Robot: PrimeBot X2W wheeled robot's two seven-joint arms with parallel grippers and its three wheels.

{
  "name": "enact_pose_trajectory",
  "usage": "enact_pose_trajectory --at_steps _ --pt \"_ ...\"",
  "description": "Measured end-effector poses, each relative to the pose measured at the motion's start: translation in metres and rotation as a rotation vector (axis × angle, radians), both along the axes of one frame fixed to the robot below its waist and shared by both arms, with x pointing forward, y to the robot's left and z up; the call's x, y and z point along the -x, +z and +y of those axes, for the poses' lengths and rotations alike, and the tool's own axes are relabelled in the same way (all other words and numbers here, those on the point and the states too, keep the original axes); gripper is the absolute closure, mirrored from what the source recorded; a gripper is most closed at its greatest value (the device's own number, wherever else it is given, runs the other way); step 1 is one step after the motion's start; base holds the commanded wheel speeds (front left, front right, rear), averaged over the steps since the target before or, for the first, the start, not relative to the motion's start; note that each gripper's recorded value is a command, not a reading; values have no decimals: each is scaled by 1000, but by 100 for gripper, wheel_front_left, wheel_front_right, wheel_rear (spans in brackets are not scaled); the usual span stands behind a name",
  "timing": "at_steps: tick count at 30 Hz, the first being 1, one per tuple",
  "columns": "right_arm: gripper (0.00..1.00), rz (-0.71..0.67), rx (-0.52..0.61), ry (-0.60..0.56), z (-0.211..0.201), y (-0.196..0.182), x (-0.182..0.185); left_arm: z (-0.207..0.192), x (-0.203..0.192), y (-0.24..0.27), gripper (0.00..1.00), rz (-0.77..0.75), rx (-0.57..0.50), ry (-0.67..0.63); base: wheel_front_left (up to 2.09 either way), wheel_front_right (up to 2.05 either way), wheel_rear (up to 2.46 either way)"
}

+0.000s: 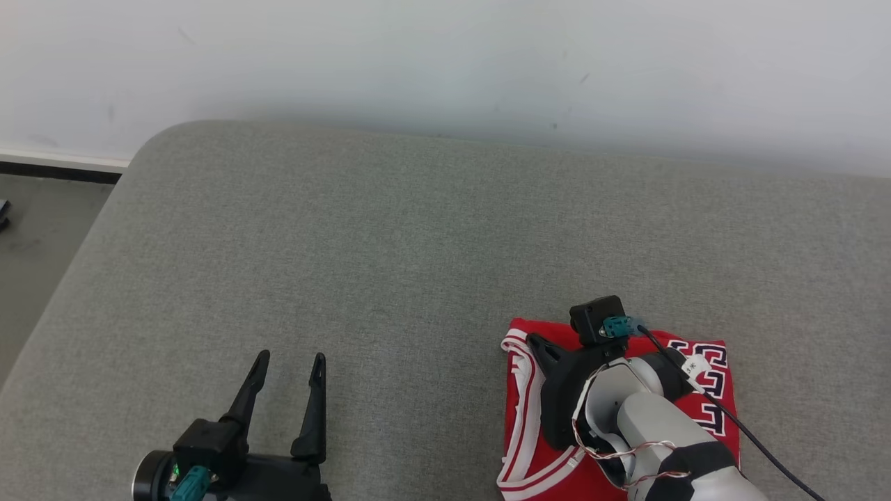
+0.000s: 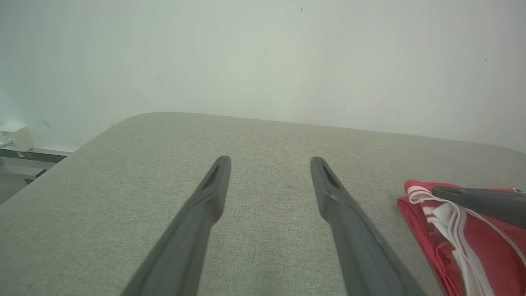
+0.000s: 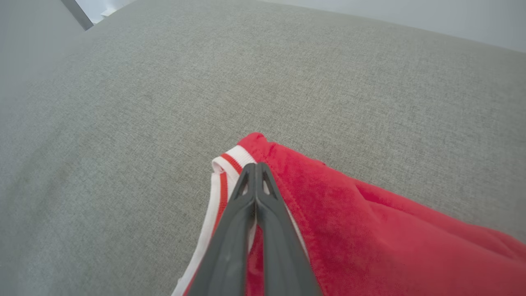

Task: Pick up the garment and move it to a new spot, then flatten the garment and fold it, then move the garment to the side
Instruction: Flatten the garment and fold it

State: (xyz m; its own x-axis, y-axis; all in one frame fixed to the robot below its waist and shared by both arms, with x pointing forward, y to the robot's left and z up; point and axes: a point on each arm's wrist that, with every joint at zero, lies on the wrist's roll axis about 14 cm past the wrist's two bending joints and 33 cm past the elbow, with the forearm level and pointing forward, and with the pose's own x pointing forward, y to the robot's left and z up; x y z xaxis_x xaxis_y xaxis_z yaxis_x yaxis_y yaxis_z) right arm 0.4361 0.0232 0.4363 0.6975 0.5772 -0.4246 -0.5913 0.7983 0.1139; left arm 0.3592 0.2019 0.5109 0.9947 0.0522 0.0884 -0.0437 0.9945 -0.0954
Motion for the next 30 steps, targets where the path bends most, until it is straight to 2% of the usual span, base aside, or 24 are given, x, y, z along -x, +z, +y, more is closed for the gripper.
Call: enact_pose_trajectory --at_steps 4,6,9,14,15,16,17,20,23,30 --pt "100 28 16 38 13 -5 -6 0 -2 0 0 4 2 0 0 0 0" --pt "100 5 -11 47 21 3 -12 2 -4 0 0 3 1 9 0 0 0" --pt "100 -76 -105 32 29 31 -30 6 -7 0 0 5 1 25 0 0 0" --pt "100 -242 -227 -28 20 73 -49 12 -10 0 0 2 -3 44 0 0 0" --pt "72 -267 -233 -41 15 78 -50 13 -10 0 0 2 -4 49 0 0 0" --pt "15 -291 -235 -57 9 83 -52 13 -10 0 0 2 -5 52 0 0 0" --pt "0 -316 -239 -76 2 88 -54 14 -10 1 0 0 -4 57 0 0 0" --pt "0 -421 -277 -131 -22 121 -59 14 -13 5 0 -16 3 61 0 0 0" --pt "0 -536 -282 -208 -64 145 -53 11 -15 9 0 -31 7 53 0 0 0" --pt "0 -572 -194 -426 -163 122 -11 -7 -23 18 0 -60 21 9 0 0 0"
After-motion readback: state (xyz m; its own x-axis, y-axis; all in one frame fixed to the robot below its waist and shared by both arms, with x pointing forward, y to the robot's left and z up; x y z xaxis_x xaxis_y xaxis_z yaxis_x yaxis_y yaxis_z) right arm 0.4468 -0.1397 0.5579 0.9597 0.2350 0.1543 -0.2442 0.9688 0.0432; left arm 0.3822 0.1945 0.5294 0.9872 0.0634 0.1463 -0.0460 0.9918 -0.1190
